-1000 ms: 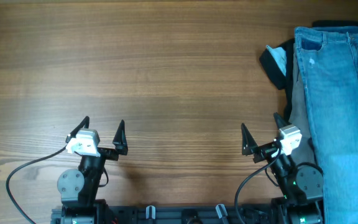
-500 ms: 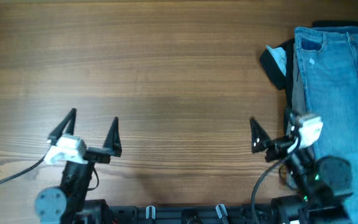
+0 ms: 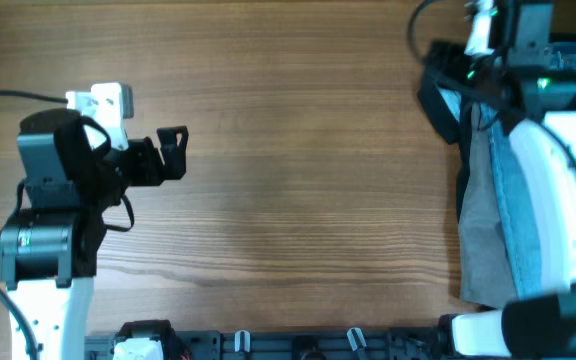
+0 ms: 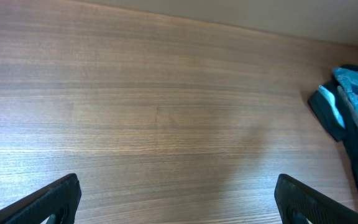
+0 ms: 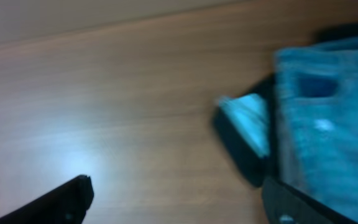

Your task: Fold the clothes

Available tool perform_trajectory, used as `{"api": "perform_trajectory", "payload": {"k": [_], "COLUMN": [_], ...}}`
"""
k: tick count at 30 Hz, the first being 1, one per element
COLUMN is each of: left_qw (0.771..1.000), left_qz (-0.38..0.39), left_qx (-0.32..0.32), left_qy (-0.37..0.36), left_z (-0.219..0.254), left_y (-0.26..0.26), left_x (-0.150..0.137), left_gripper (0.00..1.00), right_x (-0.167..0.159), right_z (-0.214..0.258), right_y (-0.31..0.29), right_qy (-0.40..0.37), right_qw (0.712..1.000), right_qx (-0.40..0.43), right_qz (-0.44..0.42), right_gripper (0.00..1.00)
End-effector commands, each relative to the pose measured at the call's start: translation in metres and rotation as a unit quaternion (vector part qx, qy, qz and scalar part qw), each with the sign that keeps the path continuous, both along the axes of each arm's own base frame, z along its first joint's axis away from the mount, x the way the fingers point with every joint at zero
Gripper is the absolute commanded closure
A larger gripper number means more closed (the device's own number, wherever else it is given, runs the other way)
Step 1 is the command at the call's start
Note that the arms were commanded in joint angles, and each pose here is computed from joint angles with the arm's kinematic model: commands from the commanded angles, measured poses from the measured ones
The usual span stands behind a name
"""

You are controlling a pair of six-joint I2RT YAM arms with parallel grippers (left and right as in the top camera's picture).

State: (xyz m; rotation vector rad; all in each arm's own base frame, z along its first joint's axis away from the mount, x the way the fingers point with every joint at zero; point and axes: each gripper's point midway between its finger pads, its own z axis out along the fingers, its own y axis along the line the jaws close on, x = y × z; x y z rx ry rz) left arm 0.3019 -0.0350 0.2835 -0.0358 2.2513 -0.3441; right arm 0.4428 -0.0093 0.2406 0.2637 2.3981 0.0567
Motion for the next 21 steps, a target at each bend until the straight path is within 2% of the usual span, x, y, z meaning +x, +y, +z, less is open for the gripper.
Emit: {"api": "perform_trajectory", "payload": {"k": [1,5,8,11,13,16,18,19,21], "left_qw": [1.000,0.999,0.999,0.998,0.997,0.996,0.996,0.996,0.996], "left_qz": [-0.018,-0.018,-0.018,-0.018,-0.018,-0.017,-0.017,-0.017,-0.017], "left_qx": [0.000,0.000,-0.001,-0.002,-0.003,-0.004,-0.004,-0.004,-0.004], "left_qy": [0.012,0.033,0.052,0.067,0.078,0.089,0.090,0.090,0.091], "left_z": [-0.005,-0.019,-0.030,-0.039,-0.046,-0.053,-0.053,-0.053,-0.053], "left_y": [-0.005,-0.005,-0.005,-0.004,-0.004,-0.004,-0.004,-0.004,-0.004], "left_x": [0.011,0.019,0.024,0.028,0.031,0.033,0.033,0.033,0.032], "left_gripper": [0.00,0.00,0.00,0.00,0.00,0.00,0.00,0.00,0.00], "right_x": [0.031,0.068,0.086,0.099,0.101,0.096,0.091,0.092,0.093], "right_z": [-0.050,-0.117,-0.167,-0.190,-0.199,-0.224,-0.232,-0.229,-0.221], "right_y": [-0.080,-0.119,-0.125,-0.112,-0.111,-0.114,-0.125,-0.128,-0.133], "right_qy": [0.021,0.023,0.034,0.030,0.032,0.057,0.071,0.067,0.055], "right_qw": [0.991,0.990,0.996,0.999,0.999,0.998,0.996,0.996,0.996], "right_qx": [-0.002,0.048,0.025,0.011,0.012,0.006,-0.001,0.002,0.013], "right_qz": [-0.130,-0.132,-0.085,-0.011,-0.005,-0.012,-0.050,-0.061,-0.071], "right_gripper": [0.22,0.27,0.24,0.22,0.25,0.36,0.59,0.67,0.74]}}
